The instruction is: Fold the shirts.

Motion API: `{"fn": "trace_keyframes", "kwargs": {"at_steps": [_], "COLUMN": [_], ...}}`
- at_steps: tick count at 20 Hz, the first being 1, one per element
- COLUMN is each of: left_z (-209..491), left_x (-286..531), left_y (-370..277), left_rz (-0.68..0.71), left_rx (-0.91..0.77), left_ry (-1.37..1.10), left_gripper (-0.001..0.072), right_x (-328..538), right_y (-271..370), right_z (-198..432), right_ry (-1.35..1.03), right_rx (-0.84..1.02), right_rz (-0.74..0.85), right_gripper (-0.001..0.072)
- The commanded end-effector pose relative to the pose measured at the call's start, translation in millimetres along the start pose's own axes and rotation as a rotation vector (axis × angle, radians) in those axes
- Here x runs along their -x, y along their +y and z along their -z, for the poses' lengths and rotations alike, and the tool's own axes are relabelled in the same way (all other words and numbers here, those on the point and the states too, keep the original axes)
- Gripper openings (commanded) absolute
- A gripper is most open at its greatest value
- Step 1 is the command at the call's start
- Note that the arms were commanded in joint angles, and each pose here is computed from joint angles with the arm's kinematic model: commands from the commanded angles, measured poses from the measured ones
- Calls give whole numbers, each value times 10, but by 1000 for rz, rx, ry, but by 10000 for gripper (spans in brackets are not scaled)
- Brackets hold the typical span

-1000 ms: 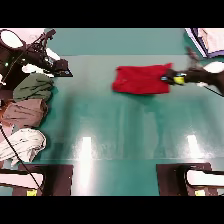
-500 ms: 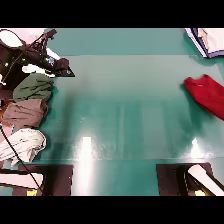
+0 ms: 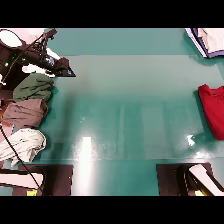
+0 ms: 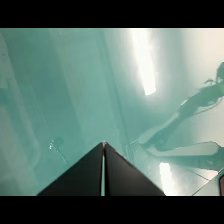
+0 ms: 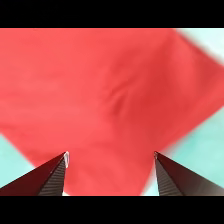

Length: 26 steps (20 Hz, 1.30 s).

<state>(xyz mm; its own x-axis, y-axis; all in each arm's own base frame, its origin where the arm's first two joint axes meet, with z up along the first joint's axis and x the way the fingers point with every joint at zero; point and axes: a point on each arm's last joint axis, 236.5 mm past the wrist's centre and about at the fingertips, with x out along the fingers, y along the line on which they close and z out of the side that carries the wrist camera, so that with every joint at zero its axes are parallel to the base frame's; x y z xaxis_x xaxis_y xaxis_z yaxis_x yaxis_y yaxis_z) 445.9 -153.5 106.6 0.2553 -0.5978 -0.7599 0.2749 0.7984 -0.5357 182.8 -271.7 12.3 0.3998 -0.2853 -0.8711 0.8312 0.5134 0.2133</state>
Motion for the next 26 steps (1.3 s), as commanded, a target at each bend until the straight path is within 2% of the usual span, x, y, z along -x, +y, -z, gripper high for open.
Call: {"fn": "trace_keyframes", "kwargs": {"at_steps": [1,2,3,5,8,12,13,14,15,19,26], "left_z": [-1,-3,-10,-47,-95,-107,-107,-107,-107,-107,-107], "left_x": [2,3,2,3,5,5,5,5,5,5,5], "left_y": [-3,0,-1,8,17,19,19,19,19,19,19], "left_rz": [1,0,0,-4,-8,-9,-9,-9,-9,-9,-9], "left_rx": [-3,-3,-3,-4,-51,-51,-51,-51,-51,-51,-51], "left_ry": [-1,-2,-5,-20,-40,-46,-45,-46,-46,-46,-46], "left_gripper": [23,24,24,24,24,24,24,24,24,24,24], "right_x": [296,348,372,399,474,696,752,815,869,1022,1063], "right_y": [-146,92,396,1064,1896,2613,2720,2819,2894,3068,3050], "right_z": [-248,-338,-364,-159,554,1361,1531,1697,1830,2179,2287], "right_ry": [-32,-53,-55,22,211,322,338,353,363,384,412], "right_rx": [-15,-26,-25,48,308,621,684,740,785,896,927], "right_rz": [90,16,-73,-234,-366,-489,-510,-535,-556,-614,-617], "right_gripper": [613,610,568,555,554,551,408,111,17,17,17]}}
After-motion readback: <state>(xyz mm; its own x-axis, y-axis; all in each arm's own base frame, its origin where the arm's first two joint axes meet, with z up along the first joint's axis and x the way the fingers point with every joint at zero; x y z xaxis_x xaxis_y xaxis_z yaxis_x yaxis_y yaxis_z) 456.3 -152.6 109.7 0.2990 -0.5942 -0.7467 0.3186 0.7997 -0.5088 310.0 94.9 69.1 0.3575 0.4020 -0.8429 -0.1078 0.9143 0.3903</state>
